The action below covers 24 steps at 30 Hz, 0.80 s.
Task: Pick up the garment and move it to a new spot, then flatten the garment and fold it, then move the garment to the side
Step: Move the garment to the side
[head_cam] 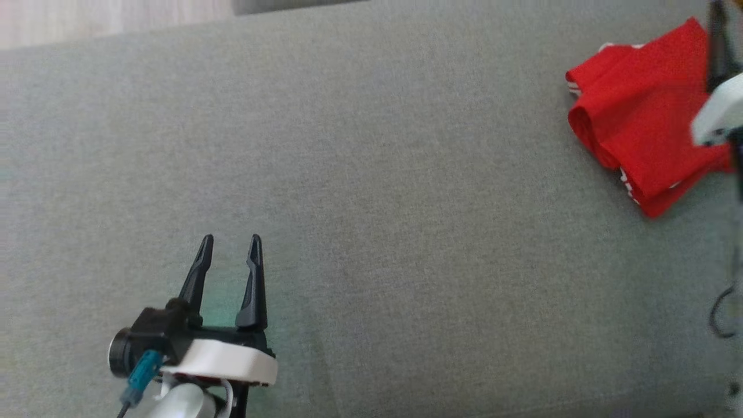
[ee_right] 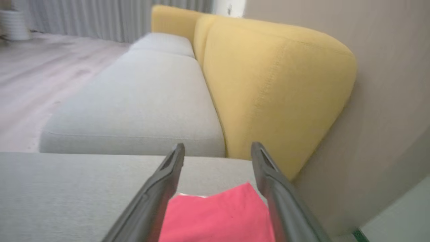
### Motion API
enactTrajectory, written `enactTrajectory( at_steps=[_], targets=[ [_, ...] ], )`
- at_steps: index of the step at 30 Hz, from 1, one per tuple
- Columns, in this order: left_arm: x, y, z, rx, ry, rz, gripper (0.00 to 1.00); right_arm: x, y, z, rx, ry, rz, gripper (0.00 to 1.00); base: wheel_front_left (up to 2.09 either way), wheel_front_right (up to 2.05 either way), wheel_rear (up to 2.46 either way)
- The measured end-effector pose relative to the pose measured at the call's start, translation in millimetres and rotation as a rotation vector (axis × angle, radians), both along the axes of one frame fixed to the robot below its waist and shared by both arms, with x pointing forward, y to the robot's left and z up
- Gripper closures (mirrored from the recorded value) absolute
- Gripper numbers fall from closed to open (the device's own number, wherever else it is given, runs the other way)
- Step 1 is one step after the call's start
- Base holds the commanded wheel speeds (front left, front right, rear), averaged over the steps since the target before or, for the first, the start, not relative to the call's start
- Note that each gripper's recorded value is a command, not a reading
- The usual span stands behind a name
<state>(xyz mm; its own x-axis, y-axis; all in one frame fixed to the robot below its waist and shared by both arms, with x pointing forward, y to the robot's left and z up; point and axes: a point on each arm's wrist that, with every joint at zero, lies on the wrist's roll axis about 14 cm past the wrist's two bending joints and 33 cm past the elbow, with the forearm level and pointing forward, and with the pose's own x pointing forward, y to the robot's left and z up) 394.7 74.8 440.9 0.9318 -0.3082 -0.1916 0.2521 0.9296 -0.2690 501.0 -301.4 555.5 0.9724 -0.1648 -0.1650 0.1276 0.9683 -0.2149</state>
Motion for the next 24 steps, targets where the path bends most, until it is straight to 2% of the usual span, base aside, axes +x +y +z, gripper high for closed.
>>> enactTrajectory(
  at_steps=[4, 11, 16, 24],
  targets=[
    [-3, 7, 16, -0.013, -0.040, 0.039, 0.00, -11, 39, 6, 0.040, -0.074, 0.083, 0.00, 0.00, 0.00, 0.00],
    [-29, 37, 23, -0.020, -0.044, 0.144, 0.00, -61, 92, -17, 0.155, -0.109, 0.164, 0.00, 0.00, 0.00, 0.00],
    [-57, 61, 18, -0.017, -0.021, 0.212, 0.00, -102, 113, -38, 0.202, -0.095, 0.189, 0.00, 0.00, 0.00, 0.00],
    [-83, 82, 21, -0.036, -0.019, 0.279, 0.00, -143, 142, -65, 0.292, -0.066, 0.258, 0.00, 0.00, 0.00, 0.00]
  ],
)
